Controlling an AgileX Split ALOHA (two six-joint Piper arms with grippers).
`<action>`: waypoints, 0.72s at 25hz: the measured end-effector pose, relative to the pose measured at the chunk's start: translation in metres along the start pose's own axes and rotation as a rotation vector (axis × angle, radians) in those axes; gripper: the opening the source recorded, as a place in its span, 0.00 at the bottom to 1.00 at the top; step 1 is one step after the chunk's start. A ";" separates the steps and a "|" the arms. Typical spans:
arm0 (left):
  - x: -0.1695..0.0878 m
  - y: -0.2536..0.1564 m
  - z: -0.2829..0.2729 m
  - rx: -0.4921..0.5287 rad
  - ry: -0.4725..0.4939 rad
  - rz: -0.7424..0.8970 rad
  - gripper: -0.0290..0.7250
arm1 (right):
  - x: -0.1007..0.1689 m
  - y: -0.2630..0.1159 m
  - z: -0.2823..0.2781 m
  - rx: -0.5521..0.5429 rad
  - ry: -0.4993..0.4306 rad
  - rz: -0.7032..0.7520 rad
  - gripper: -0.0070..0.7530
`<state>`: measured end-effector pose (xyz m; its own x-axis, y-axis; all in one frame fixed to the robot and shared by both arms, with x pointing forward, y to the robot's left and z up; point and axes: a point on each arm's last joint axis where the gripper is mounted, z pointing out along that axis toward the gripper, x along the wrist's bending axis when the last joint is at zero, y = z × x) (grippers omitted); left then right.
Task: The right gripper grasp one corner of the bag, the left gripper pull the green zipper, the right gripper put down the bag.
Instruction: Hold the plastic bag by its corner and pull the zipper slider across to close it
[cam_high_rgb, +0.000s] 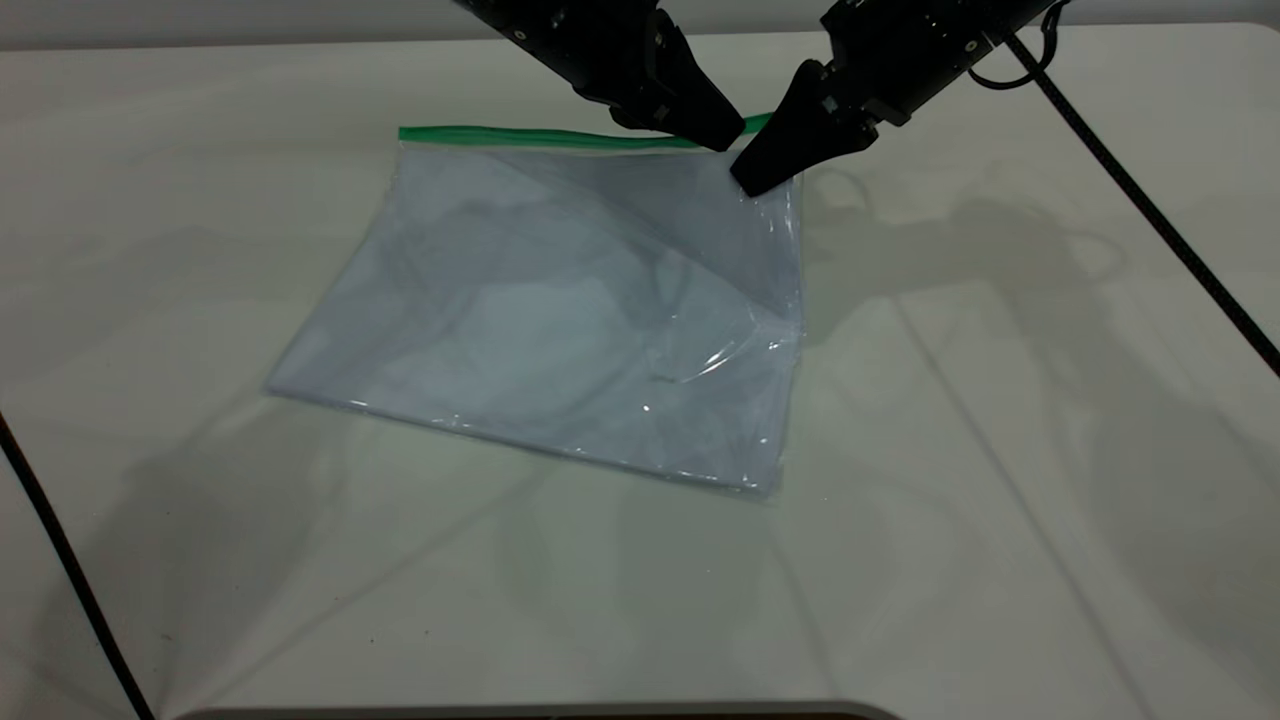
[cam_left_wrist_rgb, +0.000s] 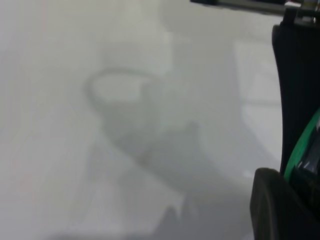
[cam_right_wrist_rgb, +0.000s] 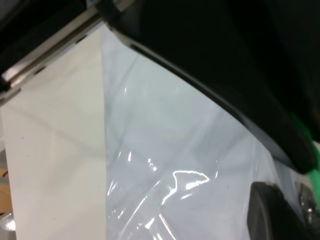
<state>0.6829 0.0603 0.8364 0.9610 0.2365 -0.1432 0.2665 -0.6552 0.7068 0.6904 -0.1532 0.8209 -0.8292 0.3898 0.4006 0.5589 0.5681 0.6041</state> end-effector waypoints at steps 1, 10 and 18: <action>0.001 0.000 -0.001 -0.001 0.001 -0.002 0.12 | -0.002 -0.001 -0.002 -0.005 -0.001 0.004 0.06; 0.008 -0.005 -0.006 0.013 0.031 0.004 0.12 | -0.014 -0.009 -0.018 -0.031 -0.008 0.039 0.06; 0.017 -0.012 -0.011 0.031 0.076 0.034 0.13 | -0.024 -0.018 -0.030 -0.023 -0.040 0.047 0.06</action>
<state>0.6951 0.0800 0.8331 0.9617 0.2662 -0.0656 0.2368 -0.6857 0.6883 0.7001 -0.1950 0.8211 -0.8009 0.4446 0.4012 0.5963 0.5316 0.6015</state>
